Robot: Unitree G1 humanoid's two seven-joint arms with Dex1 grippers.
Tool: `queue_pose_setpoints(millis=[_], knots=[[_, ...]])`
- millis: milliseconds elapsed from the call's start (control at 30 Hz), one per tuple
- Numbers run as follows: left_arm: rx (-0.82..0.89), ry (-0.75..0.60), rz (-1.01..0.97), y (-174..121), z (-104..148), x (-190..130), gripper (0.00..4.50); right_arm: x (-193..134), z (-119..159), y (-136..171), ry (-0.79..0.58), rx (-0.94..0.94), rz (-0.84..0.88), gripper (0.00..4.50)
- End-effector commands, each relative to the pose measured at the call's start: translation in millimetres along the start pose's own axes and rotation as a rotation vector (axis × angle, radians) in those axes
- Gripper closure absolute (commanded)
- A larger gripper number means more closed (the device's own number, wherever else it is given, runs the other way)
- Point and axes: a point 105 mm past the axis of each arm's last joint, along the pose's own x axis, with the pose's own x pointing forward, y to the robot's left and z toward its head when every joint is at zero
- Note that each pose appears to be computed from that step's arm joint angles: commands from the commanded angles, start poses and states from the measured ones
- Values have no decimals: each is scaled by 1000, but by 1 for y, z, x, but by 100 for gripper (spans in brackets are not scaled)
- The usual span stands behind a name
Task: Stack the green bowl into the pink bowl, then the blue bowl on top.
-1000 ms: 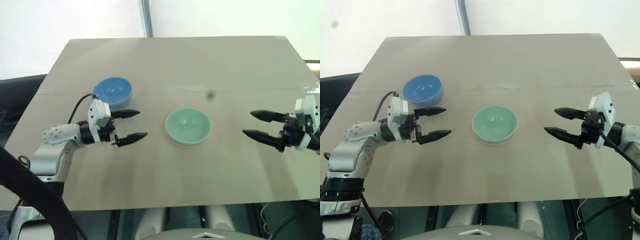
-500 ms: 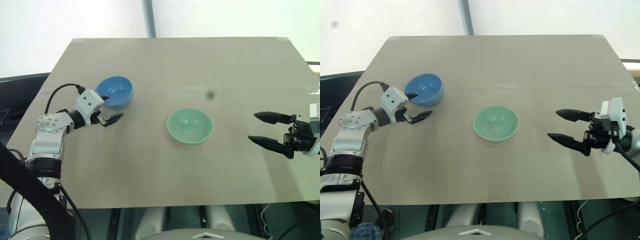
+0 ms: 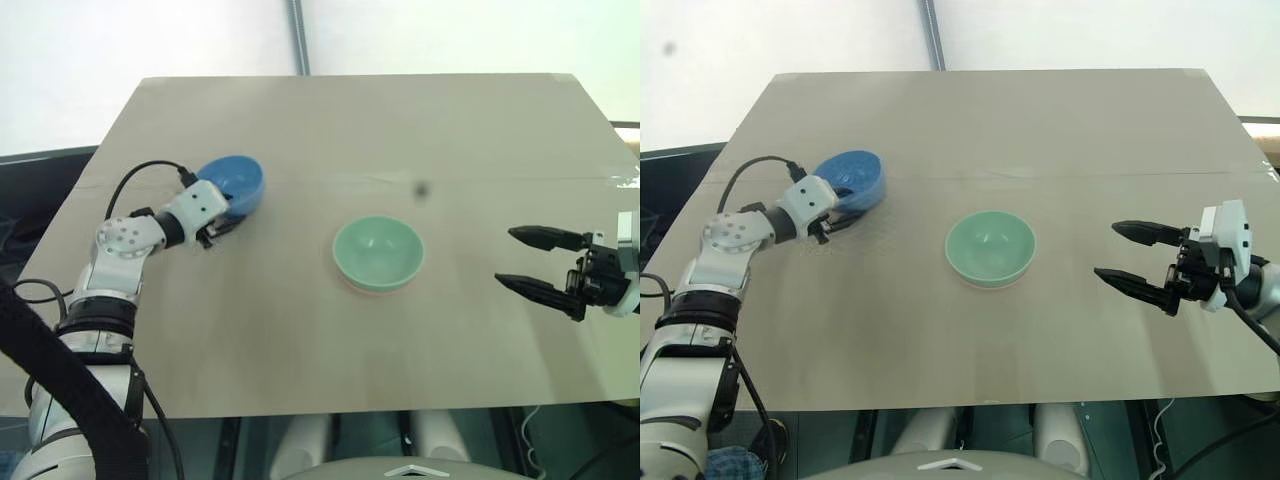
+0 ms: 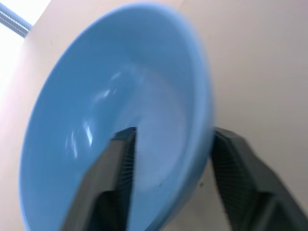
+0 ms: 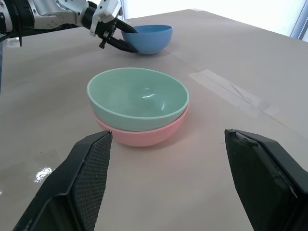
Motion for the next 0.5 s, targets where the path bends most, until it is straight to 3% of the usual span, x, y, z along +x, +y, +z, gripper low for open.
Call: queue_pose_setpoints(millis=[33, 67, 267, 500], knots=[[34, -33, 0, 9, 11, -1, 395, -1, 10, 3, -12, -51, 4, 41], [39, -40, -7, 9, 13, 0, 447, -1, 10, 3, -13, -51, 3, 41], [132, -150, -110, 12, 55, 6, 447, 0, 10, 2, -19, -50, 1, 41], [369, -461, -294, 1, 160, 17, 447, 2, 11, -1, -24, -51, 8, 41]])
